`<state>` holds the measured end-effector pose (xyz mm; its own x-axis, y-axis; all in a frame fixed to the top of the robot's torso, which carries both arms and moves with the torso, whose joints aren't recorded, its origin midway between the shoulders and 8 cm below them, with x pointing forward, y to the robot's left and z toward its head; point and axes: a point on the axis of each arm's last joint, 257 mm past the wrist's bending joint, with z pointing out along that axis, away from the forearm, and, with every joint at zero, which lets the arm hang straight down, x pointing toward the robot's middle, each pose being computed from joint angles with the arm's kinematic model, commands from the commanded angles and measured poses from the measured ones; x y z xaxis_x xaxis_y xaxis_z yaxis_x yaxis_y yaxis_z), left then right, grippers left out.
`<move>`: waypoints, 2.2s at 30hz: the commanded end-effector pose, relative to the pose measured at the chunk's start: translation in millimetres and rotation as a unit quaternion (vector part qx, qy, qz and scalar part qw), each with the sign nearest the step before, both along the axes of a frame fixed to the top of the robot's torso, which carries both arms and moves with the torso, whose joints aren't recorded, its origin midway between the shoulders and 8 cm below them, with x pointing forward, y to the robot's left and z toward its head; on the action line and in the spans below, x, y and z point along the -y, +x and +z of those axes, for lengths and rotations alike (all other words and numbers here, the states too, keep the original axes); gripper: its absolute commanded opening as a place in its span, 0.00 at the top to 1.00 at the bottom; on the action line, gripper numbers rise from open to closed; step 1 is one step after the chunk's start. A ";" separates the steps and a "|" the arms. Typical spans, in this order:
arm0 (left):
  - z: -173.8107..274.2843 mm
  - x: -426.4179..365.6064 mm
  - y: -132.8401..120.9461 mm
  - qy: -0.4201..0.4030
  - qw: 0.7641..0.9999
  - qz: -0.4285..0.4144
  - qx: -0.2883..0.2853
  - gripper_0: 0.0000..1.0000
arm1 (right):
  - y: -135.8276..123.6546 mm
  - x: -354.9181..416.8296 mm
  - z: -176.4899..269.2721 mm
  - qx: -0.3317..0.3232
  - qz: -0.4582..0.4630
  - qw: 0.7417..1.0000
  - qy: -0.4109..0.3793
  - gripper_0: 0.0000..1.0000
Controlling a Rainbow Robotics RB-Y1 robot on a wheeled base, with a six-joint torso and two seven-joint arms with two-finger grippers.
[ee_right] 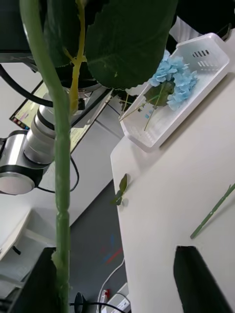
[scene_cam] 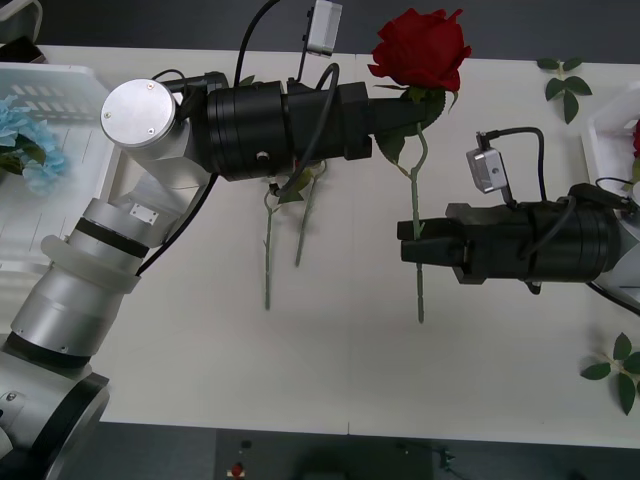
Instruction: Put the red flowers into the right box and the blue flowers into the left box
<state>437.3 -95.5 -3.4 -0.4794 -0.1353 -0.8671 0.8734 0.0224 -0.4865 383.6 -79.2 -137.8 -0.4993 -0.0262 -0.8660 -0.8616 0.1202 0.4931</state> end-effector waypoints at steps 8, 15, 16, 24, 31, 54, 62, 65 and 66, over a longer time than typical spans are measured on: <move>-1.5 1.0 -3.5 0.018 0.999 0.000 0.040 1.00 | 5.4 -1.5 17.8 -0.002 -0.001 1.000 0.010 1.00; -1.5 0.7 -1.6 0.018 0.999 0.004 0.040 1.00 | 5.8 -0.6 20.0 -0.008 -0.002 1.000 0.014 1.00; -0.8 0.2 -0.6 0.017 0.999 0.006 0.040 0.97 | 5.8 -0.6 20.3 -0.009 -0.003 1.000 0.014 1.00; -4.6 -17.4 10.5 0.026 0.999 0.023 0.038 0.00 | 8.3 5.7 26.4 -0.012 -0.007 1.000 0.016 1.00; -37.6 -82.8 16.6 0.079 0.996 0.030 0.015 0.00 | 33.6 43.2 35.0 0.002 -0.044 0.999 -0.029 1.00; -171.4 -213.4 104.3 0.414 0.893 0.169 -0.043 0.00 | 164.3 413.2 3.5 -0.027 -0.419 0.840 -0.344 1.00; -209.3 -167.4 135.9 0.449 0.856 0.252 -0.038 0.00 | 151.1 517.2 0.3 -0.038 -0.509 0.750 -0.421 1.00; -224.7 -151.1 140.2 0.466 0.840 0.276 -0.030 0.00 | 143.0 547.8 -4.2 -0.048 -0.536 0.718 -0.442 1.00; -227.0 -150.1 140.9 0.470 0.837 0.280 -0.029 0.00 | 140.6 552.8 -5.7 -0.052 -0.539 0.712 -0.446 1.00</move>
<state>569.2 71.2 -249.7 -0.6259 0.4030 -0.6677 0.5983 0.7973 -0.0796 526.4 -602.8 -171.8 -0.7194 -0.1406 -0.6803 -0.0795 0.9895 -0.1205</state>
